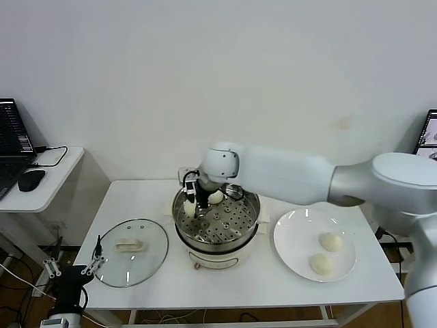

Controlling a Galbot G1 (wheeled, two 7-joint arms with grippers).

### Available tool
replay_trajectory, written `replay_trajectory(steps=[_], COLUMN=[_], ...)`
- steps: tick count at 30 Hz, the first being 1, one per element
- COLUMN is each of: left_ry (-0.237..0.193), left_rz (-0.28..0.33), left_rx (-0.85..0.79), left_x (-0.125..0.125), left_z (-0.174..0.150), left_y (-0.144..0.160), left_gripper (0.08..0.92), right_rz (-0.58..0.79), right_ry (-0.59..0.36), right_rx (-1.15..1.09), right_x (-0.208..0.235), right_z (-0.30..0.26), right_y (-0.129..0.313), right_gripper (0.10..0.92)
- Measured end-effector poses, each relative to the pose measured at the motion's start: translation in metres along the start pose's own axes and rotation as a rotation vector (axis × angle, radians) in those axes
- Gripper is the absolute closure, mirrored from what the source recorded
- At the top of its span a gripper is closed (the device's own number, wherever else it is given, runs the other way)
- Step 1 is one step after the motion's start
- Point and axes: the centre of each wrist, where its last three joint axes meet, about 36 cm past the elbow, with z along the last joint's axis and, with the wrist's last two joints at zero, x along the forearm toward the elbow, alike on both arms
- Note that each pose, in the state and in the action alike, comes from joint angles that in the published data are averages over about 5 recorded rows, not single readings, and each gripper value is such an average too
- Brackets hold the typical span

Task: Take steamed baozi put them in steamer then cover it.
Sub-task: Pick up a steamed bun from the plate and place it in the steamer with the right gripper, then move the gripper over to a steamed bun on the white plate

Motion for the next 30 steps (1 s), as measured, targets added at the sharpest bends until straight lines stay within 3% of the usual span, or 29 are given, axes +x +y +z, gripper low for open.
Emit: replay_trajectory(steps=[9,21,30], left_ry=[-0.001,-0.017,-0.019], left_rz=[0.003,0.016,0.035], left_rx=[0.002,0.011,0.011], left_x=[0.001,-0.003,-0.003], left_z=[0.0,-0.005,-0.006], left_y=[-0.001,-0.006,-0.011], left_gripper=[0.177,0.177,0.177], right_rz=[-0.018,-0.022,-0.063], right_ry=[0.012,0.045,0.102], right_rx=[-0.012,0.06,0.098], right_x=[0.002,0.097,0.165], right_z=[0.003,0.051,0.14], right_y=[-0.002,-0.015,0.022], right_gripper=[0.207,0.199,0.199])
